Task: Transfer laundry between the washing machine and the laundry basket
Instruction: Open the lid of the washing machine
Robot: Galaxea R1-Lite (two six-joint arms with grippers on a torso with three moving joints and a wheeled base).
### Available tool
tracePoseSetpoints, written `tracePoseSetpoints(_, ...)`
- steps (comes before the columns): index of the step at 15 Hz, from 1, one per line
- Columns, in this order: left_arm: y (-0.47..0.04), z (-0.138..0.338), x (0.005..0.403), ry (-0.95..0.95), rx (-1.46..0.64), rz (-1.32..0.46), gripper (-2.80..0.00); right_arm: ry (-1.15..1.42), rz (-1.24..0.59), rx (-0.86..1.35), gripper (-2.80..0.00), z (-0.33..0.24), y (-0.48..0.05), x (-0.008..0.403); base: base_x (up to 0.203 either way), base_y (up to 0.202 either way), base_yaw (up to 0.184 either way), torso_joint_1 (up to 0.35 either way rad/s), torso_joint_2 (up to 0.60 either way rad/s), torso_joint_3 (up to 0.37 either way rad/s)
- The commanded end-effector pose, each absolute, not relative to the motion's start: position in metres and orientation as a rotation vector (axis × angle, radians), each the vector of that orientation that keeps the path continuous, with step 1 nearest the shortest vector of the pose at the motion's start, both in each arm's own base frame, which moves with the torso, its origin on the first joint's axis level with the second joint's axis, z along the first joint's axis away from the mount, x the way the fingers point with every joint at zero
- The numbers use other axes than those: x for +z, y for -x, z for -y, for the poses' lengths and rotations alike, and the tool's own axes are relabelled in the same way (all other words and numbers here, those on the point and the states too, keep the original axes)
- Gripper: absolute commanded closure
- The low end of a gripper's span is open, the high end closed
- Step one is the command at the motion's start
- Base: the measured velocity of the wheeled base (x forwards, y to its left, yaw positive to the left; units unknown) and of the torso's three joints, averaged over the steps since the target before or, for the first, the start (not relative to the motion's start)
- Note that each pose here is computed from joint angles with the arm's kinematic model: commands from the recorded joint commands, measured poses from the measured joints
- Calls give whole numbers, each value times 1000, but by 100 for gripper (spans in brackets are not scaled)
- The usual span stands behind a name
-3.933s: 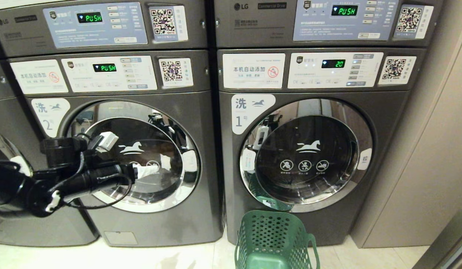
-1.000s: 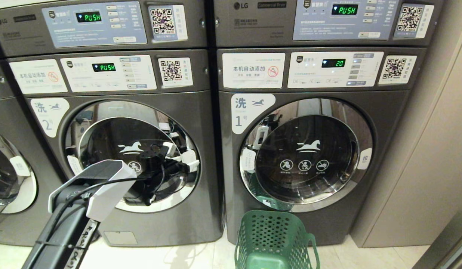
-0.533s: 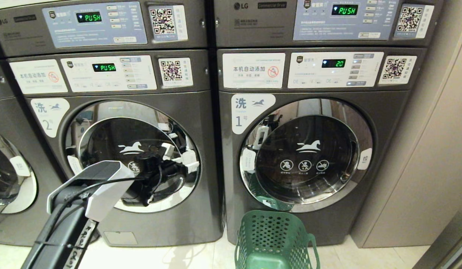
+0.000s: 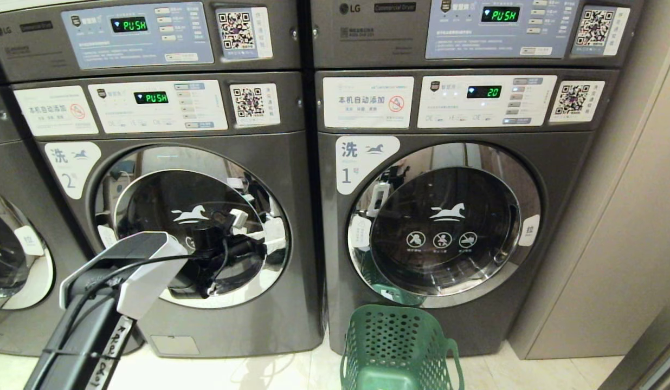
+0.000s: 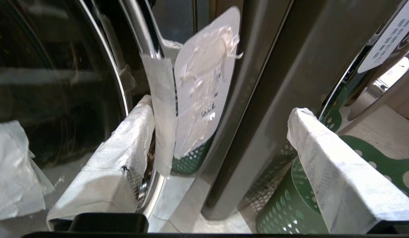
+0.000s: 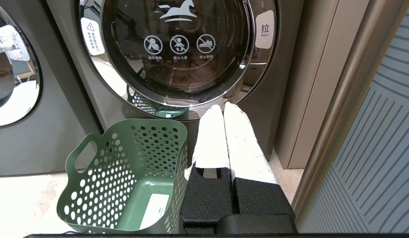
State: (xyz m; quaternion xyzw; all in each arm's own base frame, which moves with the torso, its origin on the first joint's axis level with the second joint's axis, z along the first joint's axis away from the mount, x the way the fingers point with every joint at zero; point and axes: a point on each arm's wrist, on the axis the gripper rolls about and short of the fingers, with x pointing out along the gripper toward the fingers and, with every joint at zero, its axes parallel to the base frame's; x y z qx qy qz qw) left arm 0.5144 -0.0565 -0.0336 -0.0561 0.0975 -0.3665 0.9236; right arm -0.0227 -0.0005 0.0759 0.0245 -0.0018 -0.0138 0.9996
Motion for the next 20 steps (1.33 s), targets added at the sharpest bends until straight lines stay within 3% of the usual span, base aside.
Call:
tracePoseSetpoints(1, -515, 57, -29, 121, -750, -227, -280, -48, 4, -28, 0, 0, 23, 76, 0, 0, 0, 0, 0, 0)
tracePoseSetpoints(20, -516, 78, -20, 90, -800, -217, -280, -49, 4, -28, 0, 0, 23, 76, 0, 0, 0, 0, 0, 0)
